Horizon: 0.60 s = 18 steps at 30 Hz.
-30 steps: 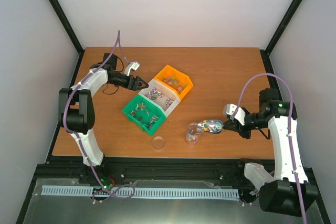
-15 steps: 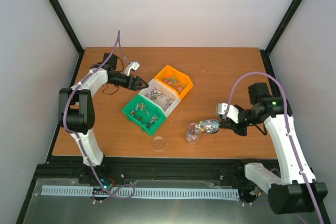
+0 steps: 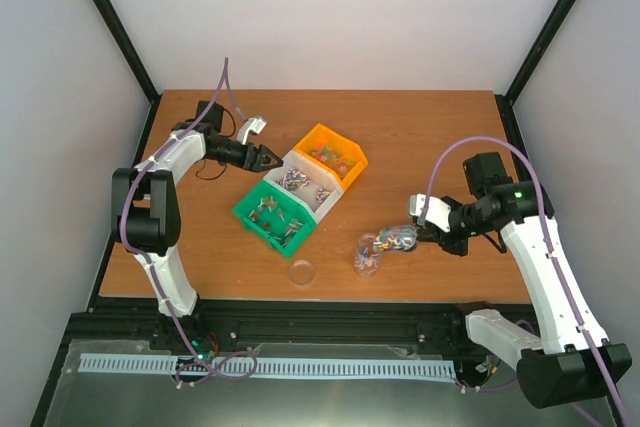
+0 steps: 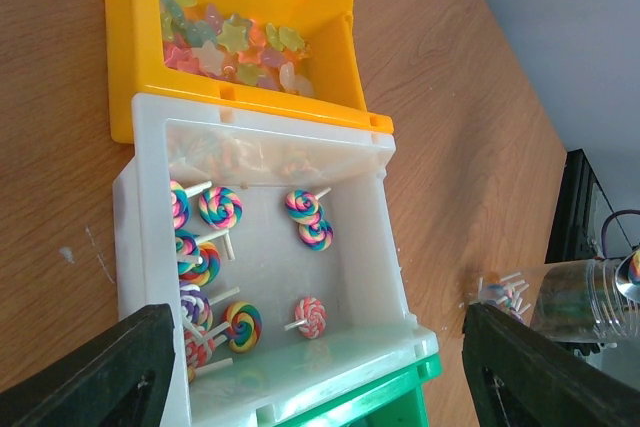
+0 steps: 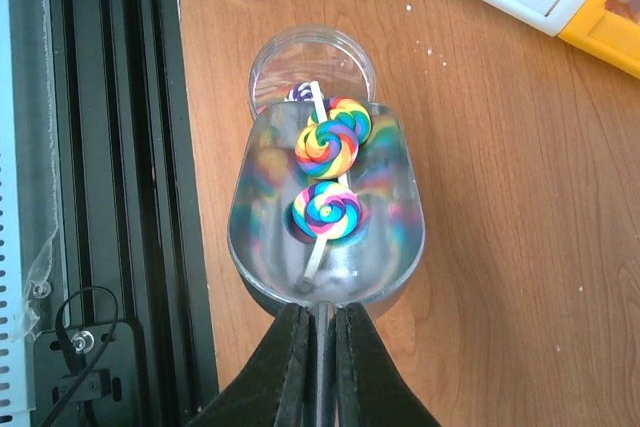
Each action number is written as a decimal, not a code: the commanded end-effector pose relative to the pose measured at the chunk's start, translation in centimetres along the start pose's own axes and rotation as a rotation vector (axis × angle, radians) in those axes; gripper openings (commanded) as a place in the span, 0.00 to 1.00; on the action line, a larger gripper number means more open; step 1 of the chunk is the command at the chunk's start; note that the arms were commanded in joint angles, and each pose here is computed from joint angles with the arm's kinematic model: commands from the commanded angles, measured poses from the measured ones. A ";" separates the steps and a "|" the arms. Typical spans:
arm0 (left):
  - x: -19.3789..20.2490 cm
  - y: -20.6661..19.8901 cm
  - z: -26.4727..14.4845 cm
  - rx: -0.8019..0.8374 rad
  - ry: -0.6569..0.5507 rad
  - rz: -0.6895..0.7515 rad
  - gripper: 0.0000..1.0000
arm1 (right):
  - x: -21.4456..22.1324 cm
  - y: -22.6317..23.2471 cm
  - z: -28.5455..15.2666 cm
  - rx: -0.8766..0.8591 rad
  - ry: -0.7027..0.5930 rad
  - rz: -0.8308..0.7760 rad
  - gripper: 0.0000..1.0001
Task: Pack the candies
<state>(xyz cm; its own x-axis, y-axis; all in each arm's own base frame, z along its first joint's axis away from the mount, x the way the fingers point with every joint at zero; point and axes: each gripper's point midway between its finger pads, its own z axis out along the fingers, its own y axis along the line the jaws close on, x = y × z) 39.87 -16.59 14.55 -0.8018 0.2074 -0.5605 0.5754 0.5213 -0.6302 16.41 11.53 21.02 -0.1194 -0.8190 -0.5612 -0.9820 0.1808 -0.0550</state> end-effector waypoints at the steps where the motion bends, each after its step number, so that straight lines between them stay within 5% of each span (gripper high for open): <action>1: -1.2 -0.6 -0.4 0.019 -0.034 0.024 0.80 | -0.6 -0.4 -0.5 0.020 0.016 -0.005 0.03; 18: -1.2 -0.5 -0.2 0.023 -0.040 0.022 0.80 | -0.7 -0.5 -0.8 0.021 0.082 -0.022 0.03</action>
<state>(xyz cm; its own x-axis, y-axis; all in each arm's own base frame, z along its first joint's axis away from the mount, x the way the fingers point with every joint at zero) 40.12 -16.61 14.67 -0.7931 0.2062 -0.5730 0.5849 0.5202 -0.6223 16.64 11.70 21.43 -0.1068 -0.8561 -0.5057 -0.9846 0.1620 -0.0662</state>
